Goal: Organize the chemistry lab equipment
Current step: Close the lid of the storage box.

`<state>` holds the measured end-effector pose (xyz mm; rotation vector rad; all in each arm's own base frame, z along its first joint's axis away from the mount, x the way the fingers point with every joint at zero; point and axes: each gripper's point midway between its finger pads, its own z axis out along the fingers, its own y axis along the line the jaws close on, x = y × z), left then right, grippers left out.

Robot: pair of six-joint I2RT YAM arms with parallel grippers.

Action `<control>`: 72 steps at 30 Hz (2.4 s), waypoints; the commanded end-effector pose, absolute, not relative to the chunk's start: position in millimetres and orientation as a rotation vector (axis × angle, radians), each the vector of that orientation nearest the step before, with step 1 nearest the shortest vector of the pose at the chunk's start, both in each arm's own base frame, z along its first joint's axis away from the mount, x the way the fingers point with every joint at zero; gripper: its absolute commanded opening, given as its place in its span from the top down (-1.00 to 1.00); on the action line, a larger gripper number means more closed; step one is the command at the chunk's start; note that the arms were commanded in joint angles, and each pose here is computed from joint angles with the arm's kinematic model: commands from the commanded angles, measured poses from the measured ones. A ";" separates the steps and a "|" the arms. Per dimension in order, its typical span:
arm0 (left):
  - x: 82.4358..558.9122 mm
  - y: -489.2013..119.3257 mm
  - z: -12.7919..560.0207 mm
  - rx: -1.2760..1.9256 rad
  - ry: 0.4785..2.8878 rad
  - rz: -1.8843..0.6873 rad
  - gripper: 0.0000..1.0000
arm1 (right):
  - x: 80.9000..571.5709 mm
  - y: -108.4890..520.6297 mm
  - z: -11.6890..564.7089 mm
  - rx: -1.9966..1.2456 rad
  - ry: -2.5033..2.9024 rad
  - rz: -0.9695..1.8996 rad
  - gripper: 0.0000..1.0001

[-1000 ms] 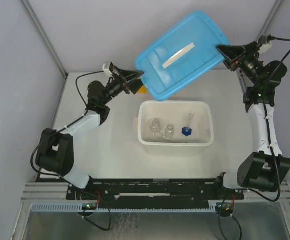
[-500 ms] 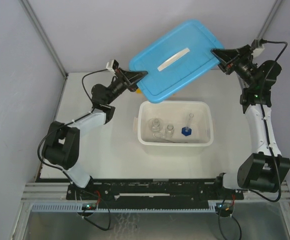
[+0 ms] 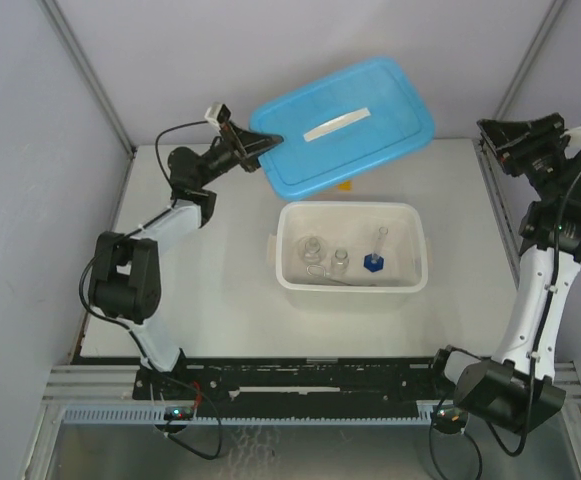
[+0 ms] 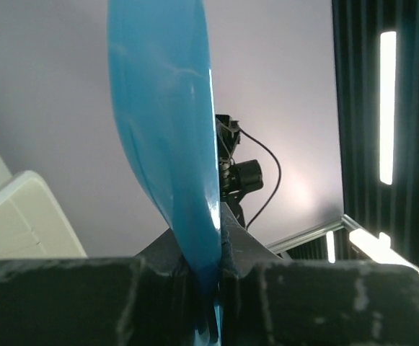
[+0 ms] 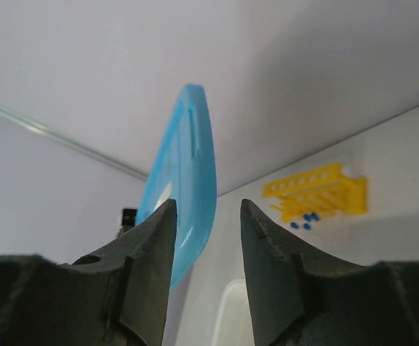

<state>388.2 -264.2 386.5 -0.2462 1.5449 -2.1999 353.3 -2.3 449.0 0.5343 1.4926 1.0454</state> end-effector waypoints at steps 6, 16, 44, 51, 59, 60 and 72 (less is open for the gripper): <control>376.3 -255.4 363.1 0.073 1.919 -1.987 1.00 | 351.6 -42.4 409.0 0.578 1.607 0.737 0.20; 323.4 -245.4 288.6 0.192 2.261 -1.797 0.99 | 385.9 -47.5 378.2 0.588 1.686 0.771 0.31; 302.0 -293.0 357.4 0.106 1.906 -2.192 0.99 | 442.3 -17.7 373.2 0.460 1.815 0.815 0.41; 292.7 -293.9 327.2 0.075 2.002 -2.216 0.99 | 443.1 -19.1 371.6 0.462 1.823 0.804 0.42; 293.5 -295.9 293.1 0.068 2.150 -2.095 0.99 | 439.1 -21.8 370.9 0.468 1.826 0.783 0.42; 291.3 -295.5 278.1 0.036 2.245 -2.040 0.99 | 438.3 -22.0 370.9 0.467 1.826 0.778 0.42; 276.0 -277.8 221.8 0.173 2.557 -1.663 0.99 | 434.7 -20.2 363.4 0.467 1.836 0.773 0.42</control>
